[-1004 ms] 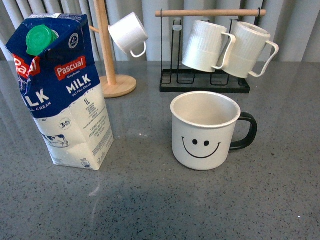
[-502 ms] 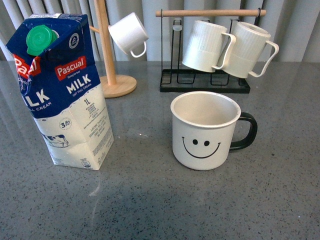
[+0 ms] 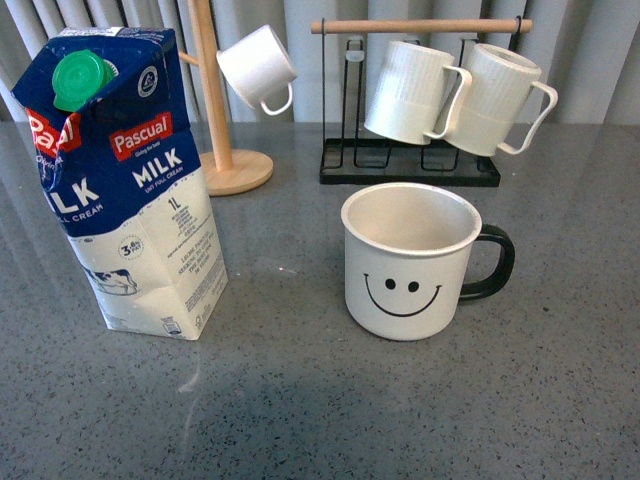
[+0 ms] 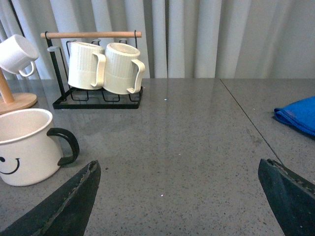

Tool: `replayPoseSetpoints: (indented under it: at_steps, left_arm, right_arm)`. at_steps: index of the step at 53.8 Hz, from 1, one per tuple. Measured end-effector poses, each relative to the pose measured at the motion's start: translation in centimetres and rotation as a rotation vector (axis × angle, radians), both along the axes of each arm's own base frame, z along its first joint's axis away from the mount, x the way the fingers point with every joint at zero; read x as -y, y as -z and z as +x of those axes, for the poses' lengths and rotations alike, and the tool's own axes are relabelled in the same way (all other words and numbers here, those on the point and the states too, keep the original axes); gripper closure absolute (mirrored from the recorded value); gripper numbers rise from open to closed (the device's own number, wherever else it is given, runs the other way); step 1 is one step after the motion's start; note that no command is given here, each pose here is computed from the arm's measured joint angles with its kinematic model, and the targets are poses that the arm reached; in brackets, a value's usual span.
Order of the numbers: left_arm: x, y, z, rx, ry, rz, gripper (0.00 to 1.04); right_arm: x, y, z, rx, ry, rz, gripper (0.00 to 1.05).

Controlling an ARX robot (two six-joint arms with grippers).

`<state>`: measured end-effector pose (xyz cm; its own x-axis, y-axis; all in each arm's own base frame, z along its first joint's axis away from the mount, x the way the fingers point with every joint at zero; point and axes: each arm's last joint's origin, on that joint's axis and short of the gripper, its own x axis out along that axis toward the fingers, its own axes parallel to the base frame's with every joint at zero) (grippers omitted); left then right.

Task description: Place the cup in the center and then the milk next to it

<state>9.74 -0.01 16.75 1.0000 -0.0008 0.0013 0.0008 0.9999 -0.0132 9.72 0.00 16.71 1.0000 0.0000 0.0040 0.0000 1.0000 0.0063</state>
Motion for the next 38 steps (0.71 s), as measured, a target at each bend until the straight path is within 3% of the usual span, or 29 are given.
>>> replayPoseSetpoints:
  at_steps: [9, 15, 19, 26, 31, 38]
  left_arm:
    - [0.0, 0.0, 0.0, -0.005, -0.002, -0.001, 0.07]
    - [0.2, 0.2, 0.0, -0.228, -0.076, -0.002, 0.07]
    - [0.4, -0.2, 0.3, -0.281, -0.082, 0.004, 0.07]
    - [0.6, -1.4, 0.7, -0.236, -0.066, 0.000, 0.07]
    - [1.1, -4.2, 1.9, -0.142, -0.032, -0.011, 0.07]
    - [1.7, -5.6, 3.6, -0.114, 0.004, -0.013, 0.07]
  right_arm:
    - [0.0, 0.0, 0.0, 0.000, 0.000, 0.000, 0.07]
    - [0.0, 0.0, 0.0, 0.000, 0.000, 0.001, 0.07]
    - [0.0, 0.0, 0.0, 0.000, 0.000, 0.000, 0.07]
    - [0.0, 0.0, 0.0, 0.000, 0.000, 0.000, 0.07]
    - [0.0, 0.0, 0.0, 0.000, 0.000, 0.000, 0.07]
    - [0.0, 0.0, 0.0, 0.000, 0.000, 0.000, 0.07]
